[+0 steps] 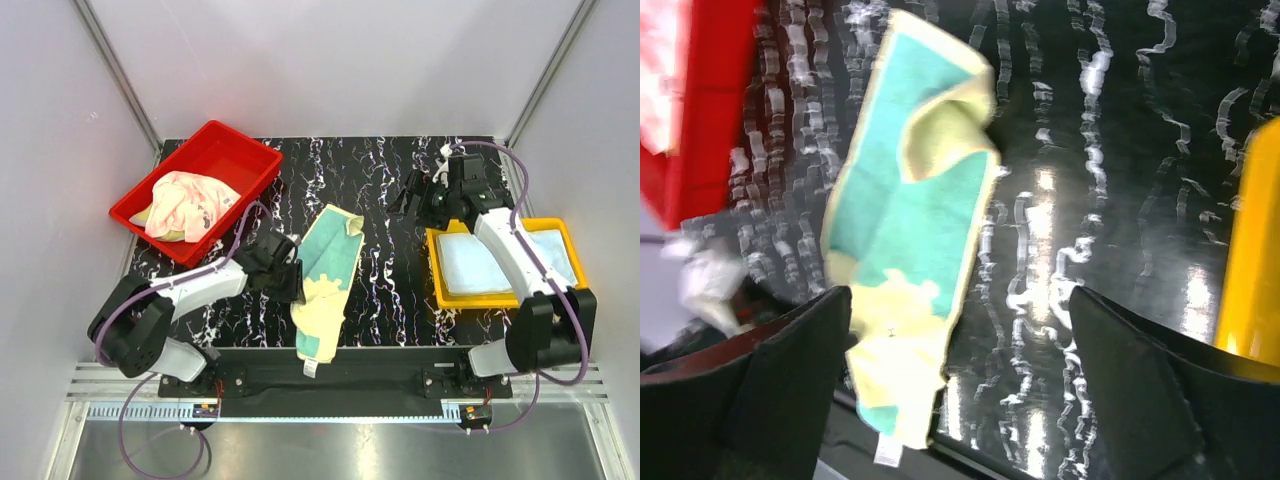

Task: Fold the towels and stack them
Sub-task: Move the towel to the center of the board

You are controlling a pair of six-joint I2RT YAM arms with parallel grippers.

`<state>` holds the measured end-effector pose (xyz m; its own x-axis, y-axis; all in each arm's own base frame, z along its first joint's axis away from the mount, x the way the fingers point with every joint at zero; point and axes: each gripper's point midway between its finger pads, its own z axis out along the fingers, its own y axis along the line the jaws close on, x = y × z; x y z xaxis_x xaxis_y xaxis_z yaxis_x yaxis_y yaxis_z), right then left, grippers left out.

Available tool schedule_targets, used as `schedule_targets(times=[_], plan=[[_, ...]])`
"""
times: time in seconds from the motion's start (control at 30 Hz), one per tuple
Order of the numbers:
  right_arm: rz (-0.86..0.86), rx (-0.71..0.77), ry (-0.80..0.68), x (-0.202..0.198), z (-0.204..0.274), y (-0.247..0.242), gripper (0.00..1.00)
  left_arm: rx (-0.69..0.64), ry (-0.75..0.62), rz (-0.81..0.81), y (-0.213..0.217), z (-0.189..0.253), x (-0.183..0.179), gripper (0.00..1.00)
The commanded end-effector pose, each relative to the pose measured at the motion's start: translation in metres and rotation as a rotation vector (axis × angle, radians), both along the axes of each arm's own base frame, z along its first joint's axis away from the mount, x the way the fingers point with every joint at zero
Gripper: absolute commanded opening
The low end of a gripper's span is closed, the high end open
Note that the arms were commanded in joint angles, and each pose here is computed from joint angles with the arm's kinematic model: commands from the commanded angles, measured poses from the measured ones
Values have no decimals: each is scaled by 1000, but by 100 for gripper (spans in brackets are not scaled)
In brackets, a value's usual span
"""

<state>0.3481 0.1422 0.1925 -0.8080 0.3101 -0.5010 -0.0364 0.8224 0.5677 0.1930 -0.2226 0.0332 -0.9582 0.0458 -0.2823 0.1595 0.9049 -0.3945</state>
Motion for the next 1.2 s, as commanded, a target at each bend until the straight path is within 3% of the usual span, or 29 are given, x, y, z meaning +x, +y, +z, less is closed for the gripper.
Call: schedule_targets(times=[0.0, 0.1, 0.2, 0.33, 0.43, 0.47, 0.57, 0.83, 1.17], plan=[[-43, -147, 36, 19, -28, -18, 94, -165, -200, 59, -34, 64, 51, 38], [-62, -160, 84, 41, -53, -8, 80, -41, -304, 114, -19, 87, 83, 49], [23, -173, 41, 69, -58, 26, 70, 18, -351, 170, -8, 105, 131, 50], [135, -235, 9, 83, -77, 65, 67, 72, -351, 215, 7, 93, 209, 49], [139, -244, 2, 93, -87, 83, 63, 85, -440, 145, -1, 109, 261, 49], [144, -240, 3, 94, -92, 88, 62, 108, -402, 92, -6, 82, 271, 49], [154, -258, -4, 97, -98, 97, 61, 78, -342, 12, -20, 58, 293, 47], [209, -246, -72, 92, -95, 112, 60, 5, -336, -106, -49, 37, 316, 50], [273, -267, -128, 78, -91, 130, 63, -36, -280, -149, -65, 9, 312, 50]])
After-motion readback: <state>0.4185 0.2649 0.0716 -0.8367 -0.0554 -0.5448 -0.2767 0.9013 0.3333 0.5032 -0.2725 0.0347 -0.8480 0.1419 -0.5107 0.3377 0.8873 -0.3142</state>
